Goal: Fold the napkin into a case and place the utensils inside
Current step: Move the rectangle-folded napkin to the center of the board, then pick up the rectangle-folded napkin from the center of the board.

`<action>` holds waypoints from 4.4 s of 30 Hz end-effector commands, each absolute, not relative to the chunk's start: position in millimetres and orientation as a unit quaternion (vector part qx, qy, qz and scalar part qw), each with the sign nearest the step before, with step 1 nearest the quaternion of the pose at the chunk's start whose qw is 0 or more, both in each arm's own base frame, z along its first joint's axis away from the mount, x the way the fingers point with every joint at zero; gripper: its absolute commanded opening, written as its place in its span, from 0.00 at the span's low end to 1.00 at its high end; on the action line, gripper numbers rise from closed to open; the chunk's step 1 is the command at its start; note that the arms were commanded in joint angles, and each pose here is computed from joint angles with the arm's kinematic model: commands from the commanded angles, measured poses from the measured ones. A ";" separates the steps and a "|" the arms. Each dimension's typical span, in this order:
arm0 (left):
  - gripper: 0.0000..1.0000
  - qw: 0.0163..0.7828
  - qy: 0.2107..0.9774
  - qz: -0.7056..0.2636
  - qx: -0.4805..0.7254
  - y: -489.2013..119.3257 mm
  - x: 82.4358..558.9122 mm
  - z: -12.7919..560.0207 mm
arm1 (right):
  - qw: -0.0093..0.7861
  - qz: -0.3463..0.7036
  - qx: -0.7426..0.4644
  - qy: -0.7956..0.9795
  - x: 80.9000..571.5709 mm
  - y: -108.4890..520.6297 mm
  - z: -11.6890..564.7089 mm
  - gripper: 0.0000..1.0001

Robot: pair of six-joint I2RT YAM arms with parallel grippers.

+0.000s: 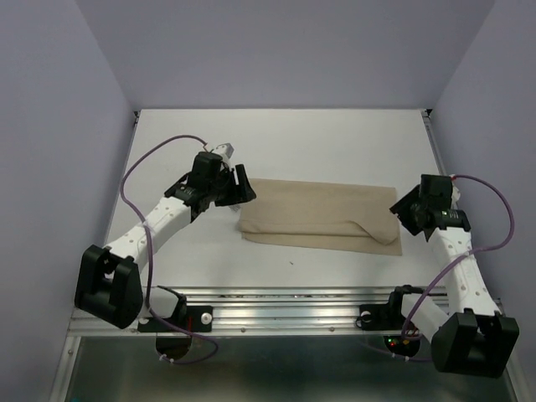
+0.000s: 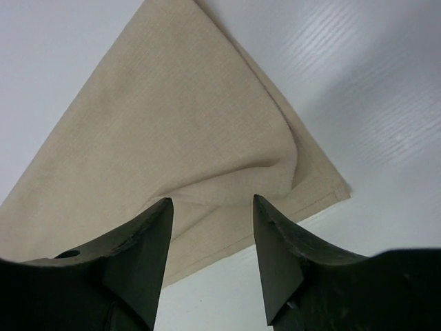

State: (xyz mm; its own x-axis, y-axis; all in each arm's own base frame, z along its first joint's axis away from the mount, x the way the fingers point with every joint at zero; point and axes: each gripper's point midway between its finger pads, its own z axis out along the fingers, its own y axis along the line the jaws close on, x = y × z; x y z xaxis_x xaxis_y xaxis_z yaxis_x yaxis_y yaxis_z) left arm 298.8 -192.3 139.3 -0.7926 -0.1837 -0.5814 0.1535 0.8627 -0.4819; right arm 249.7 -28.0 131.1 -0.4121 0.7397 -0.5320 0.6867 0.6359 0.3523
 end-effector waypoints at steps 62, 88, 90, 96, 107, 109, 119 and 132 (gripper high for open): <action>0.59 0.210 0.961 -0.065 -0.166 -85.2 373.6 21.9 | 0.198 0.107 0.299 0.927 333.0 88.9 -5.6 0.50; 0.62 0.228 0.959 -0.161 -0.036 -211.2 442.7 39.1 | 0.270 -0.019 0.292 0.917 376.2 -5.6 33.5 0.52; 0.62 0.251 0.953 -0.164 -0.031 -215.9 460.4 59.7 | 0.287 -0.011 0.291 0.913 389.5 -4.4 49.8 0.52; 0.65 0.308 0.938 -0.158 -0.023 -208.0 466.3 126.5 | 0.329 0.022 0.290 0.899 396.9 -0.8 93.3 0.53; 0.61 0.238 0.957 -0.142 -0.081 -169.8 359.2 99.1 | 0.325 0.046 0.296 0.897 347.7 6.9 93.8 0.53; 0.61 0.236 0.953 -0.165 -0.093 -174.5 352.6 97.0 | 0.318 0.042 0.295 0.900 340.6 6.5 88.0 0.53; 0.48 0.200 0.959 -0.173 -0.101 -176.5 333.8 63.9 | 0.314 0.034 0.294 0.902 332.7 4.0 83.8 0.53; 0.39 0.199 0.960 -0.177 -0.085 -179.3 335.8 61.9 | 0.296 0.022 0.307 0.904 310.0 -3.6 74.7 0.54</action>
State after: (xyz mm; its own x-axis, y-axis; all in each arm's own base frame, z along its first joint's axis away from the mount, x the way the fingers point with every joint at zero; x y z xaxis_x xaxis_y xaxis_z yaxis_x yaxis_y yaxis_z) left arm 333.0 -178.3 56.7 -0.9099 -0.2483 -0.3324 -0.1159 0.9214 -0.3710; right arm 319.4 4.4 72.2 -0.6511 0.5524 -0.5205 0.5195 0.8243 0.2251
